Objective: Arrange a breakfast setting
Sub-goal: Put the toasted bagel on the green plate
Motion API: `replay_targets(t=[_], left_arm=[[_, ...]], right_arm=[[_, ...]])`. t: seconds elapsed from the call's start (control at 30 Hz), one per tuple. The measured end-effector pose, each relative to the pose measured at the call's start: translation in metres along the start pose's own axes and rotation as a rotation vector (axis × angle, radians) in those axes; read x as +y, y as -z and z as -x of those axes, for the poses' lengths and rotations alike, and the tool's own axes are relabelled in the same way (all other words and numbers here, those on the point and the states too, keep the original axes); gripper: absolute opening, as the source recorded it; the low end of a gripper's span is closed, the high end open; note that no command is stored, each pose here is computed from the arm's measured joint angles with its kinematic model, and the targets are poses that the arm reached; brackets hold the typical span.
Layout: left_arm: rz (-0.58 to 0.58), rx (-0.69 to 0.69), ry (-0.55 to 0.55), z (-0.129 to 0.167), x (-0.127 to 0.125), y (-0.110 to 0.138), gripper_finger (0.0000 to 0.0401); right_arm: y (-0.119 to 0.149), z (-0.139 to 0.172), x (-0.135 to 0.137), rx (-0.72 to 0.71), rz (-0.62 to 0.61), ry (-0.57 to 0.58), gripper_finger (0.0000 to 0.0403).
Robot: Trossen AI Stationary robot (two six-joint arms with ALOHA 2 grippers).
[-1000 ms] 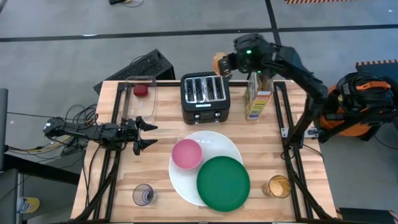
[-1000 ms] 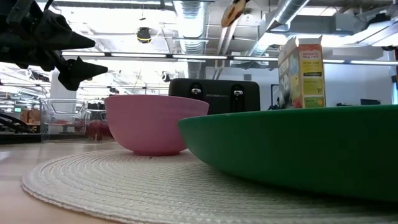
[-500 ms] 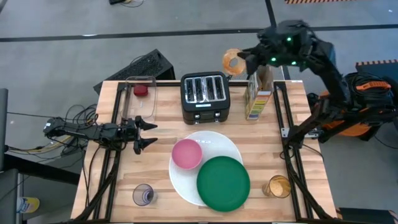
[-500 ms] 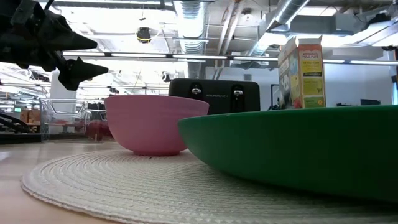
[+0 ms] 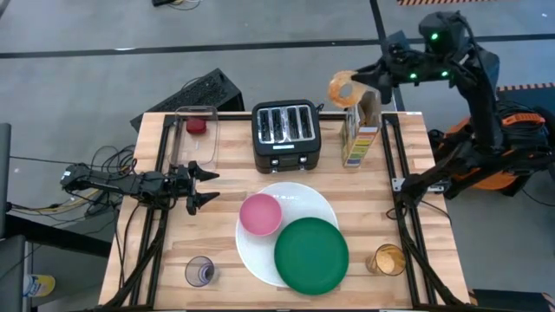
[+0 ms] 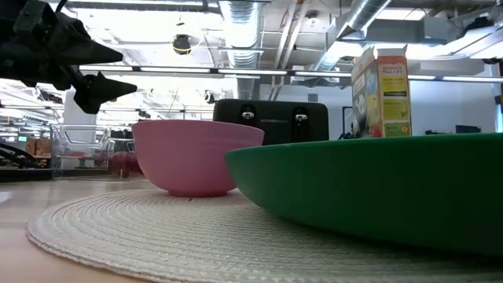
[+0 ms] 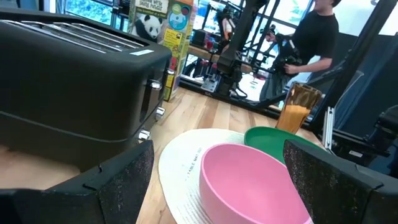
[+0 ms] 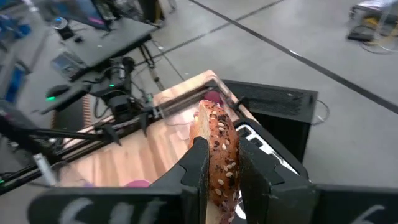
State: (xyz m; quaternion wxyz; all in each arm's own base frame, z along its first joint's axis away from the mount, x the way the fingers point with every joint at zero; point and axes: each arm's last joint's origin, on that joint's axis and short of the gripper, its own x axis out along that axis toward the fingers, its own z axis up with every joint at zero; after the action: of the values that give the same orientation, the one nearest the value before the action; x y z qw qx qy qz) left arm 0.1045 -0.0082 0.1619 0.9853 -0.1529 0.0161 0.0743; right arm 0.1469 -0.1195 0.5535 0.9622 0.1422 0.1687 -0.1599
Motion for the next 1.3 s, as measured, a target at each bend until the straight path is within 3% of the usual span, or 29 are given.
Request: replay_targets(t=[0.3,0.5,0.8,0.97,1.3], left_arm=[[0.038,0.000,-0.024,0.000,0.001,0.000,0.0344],[0.034,-0.009,-0.077,0.000,0.002,-0.001,0.0344],[0.034,-0.027,-0.127,0.001,0.003,-0.002,0.0344],[0.034,-0.036,-0.150,0.001,0.004,-0.003,0.0344],[0.034,-0.048,-0.179,0.001,0.005,-0.003,0.0344]], right_arm=[[0.009,0.018,-0.027,0.051,-0.012,-0.023,0.0082],[0.013,0.025,-0.031,0.054,-0.023,-0.062,0.0082],[0.016,0.040,0.006,0.030,0.010,-0.172,0.0082],[0.023,0.065,0.032,-0.015,0.049,-0.242,0.0082],[0.033,0.121,0.057,-0.237,-0.012,-0.041,0.0082]])
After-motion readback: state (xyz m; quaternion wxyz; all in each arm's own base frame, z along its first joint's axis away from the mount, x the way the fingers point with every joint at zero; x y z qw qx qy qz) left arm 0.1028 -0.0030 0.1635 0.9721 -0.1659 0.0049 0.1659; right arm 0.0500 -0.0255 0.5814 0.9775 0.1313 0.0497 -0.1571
